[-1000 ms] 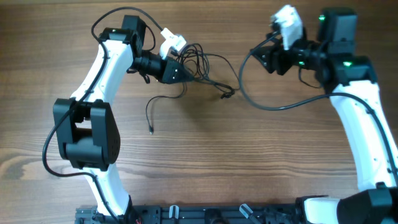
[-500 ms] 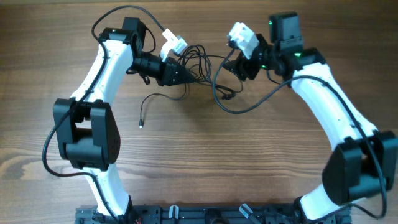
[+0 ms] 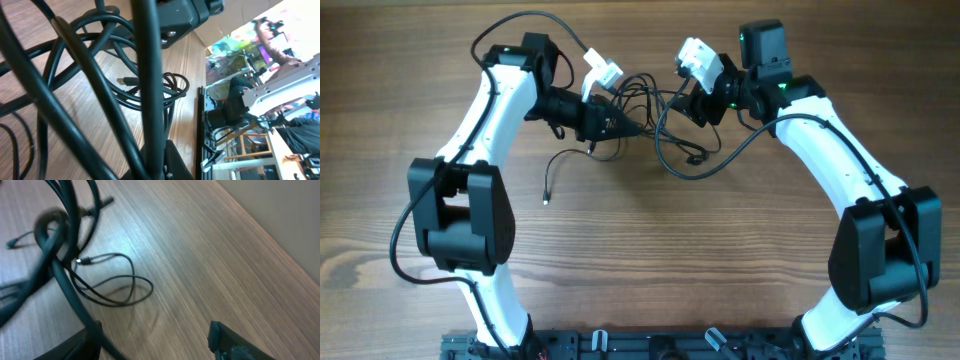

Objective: Untangle cables

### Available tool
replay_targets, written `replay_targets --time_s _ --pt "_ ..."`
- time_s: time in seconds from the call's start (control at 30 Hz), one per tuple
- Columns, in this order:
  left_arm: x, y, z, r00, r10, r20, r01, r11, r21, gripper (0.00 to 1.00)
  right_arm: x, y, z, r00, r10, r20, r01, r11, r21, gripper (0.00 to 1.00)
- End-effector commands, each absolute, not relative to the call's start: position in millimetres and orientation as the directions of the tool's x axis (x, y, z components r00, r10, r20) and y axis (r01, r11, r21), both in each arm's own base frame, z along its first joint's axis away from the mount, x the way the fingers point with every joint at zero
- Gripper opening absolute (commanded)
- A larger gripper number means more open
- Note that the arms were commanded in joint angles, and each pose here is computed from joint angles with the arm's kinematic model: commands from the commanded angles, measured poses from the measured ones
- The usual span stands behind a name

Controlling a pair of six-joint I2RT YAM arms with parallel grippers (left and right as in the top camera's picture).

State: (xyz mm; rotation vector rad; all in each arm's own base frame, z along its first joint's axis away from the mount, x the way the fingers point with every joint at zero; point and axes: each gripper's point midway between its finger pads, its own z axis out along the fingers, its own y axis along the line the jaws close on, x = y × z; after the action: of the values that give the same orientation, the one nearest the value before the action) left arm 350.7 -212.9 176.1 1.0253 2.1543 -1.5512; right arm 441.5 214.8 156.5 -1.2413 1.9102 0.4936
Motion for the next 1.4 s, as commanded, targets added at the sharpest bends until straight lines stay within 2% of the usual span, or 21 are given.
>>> replay_targets --time_s 0.0,0.03,0.1,0.2,0.3,0.53,0.63,0.8,0.9,1.0,1.13,1.17,1.2,1.23,1.3,1.37 --pt "341.2 -230.3 182.7 -0.684 0.371 -0.628 0.700 0.094 -0.707 0.04 436.1 230.3 159.6 -0.166 -0.561 -0.811 -0.920 0.385 -0.078 0.60" --pt "339.8 -232.2 182.6 -0.682 0.376 -0.628 0.701 0.091 -0.707 0.04 436.3 230.5 159.9 -0.164 -0.561 -0.812 -0.920 0.385 -0.080 0.55" --pt "339.0 -234.2 182.9 -0.678 0.377 -0.631 0.703 0.085 -0.706 0.04 437.9 230.5 161.2 -0.157 -0.559 -0.814 -0.918 0.386 -0.088 0.04" --pt "341.3 -231.4 183.2 -0.685 0.370 -0.628 0.699 0.092 -0.709 0.04 432.2 232.3 180.7 -0.157 -0.501 -0.851 -0.926 0.375 -0.051 0.04" --pt "355.0 -222.8 182.7 -0.734 0.331 -0.593 0.660 0.142 -0.737 0.05 424.2 228.4 217.4 -0.134 -0.444 -0.886 -0.924 0.379 -0.051 0.04" --pt "389.0 -208.2 183.9 -0.808 0.232 -0.542 0.587 0.230 -0.776 0.05 399.2 215.9 298.5 -0.009 -0.389 -0.921 -0.899 0.407 -0.163 0.04" --pt "398.9 -206.4 180.4 -0.828 0.214 -0.518 0.560 0.275 -0.781 0.05 392.3 211.1 318.3 0.027 -0.386 -0.922 -0.882 0.425 -0.204 0.04" --pt "402.1 -205.9 178.7 -0.828 0.213 -0.520 0.561 0.290 -0.775 0.06 411.6 185.1 321.9 -0.062 -0.426 -0.902 -0.771 0.595 -0.228 0.04" --pt "402.3 -205.9 178.8 -0.827 0.213 -0.521 0.563 0.290 -0.774 0.05 420.4 170.5 310.6 -0.129 -0.461 -0.878 -0.715 0.657 -0.240 0.04" --pt "402.9 -205.0 176.5 -0.826 0.217 -0.520 0.563 0.303 -0.769 0.06 430.7 145.4 293.4 -0.271 -0.462 -0.844 -0.606 0.763 -0.224 0.04" --pt "402.8 -205.5 176.4 -0.826 0.218 -0.520 0.564 0.302 -0.768 0.05 433.2 122.3 273.5 -0.404 -0.446 -0.799 -0.504 0.837 -0.212 0.04" --pt "402.7 -205.5 176.5 -0.826 0.218 -0.520 0.564 0.302 -0.769 0.05 432.0 120.0 269.1 -0.421 -0.451 -0.787 -0.500 0.839 -0.214 0.08" --pt "402.7 -205.5 176.5 -0.826 0.218 -0.520 0.563 0.302 -0.769 0.04 429.5 118.9 263.1 -0.442 -0.455 -0.773 -0.503 0.839 -0.207 0.34" --pt "402.6 -205.5 176.4 -0.826 0.218 -0.520 0.564 0.302 -0.769 0.04 427.6 119.2 259.6 -0.455 -0.455 -0.766 -0.507 0.839 -0.197 0.71" --pt "402.1 -206.6 176.5 -0.825 0.220 -0.520 0.564 0.300 -0.769 0.04 422.5 125.3 256.4 -0.458 -0.455 -0.764 -0.539 0.825 -0.168 0.81" --pt "398.7 -211.7 176.3 -0.814 0.237 -0.530 0.580 0.289 -0.762 0.04 413.4 146.8 260.2 -0.419 -0.442 -0.793 -0.630 0.770 -0.096 0.78"
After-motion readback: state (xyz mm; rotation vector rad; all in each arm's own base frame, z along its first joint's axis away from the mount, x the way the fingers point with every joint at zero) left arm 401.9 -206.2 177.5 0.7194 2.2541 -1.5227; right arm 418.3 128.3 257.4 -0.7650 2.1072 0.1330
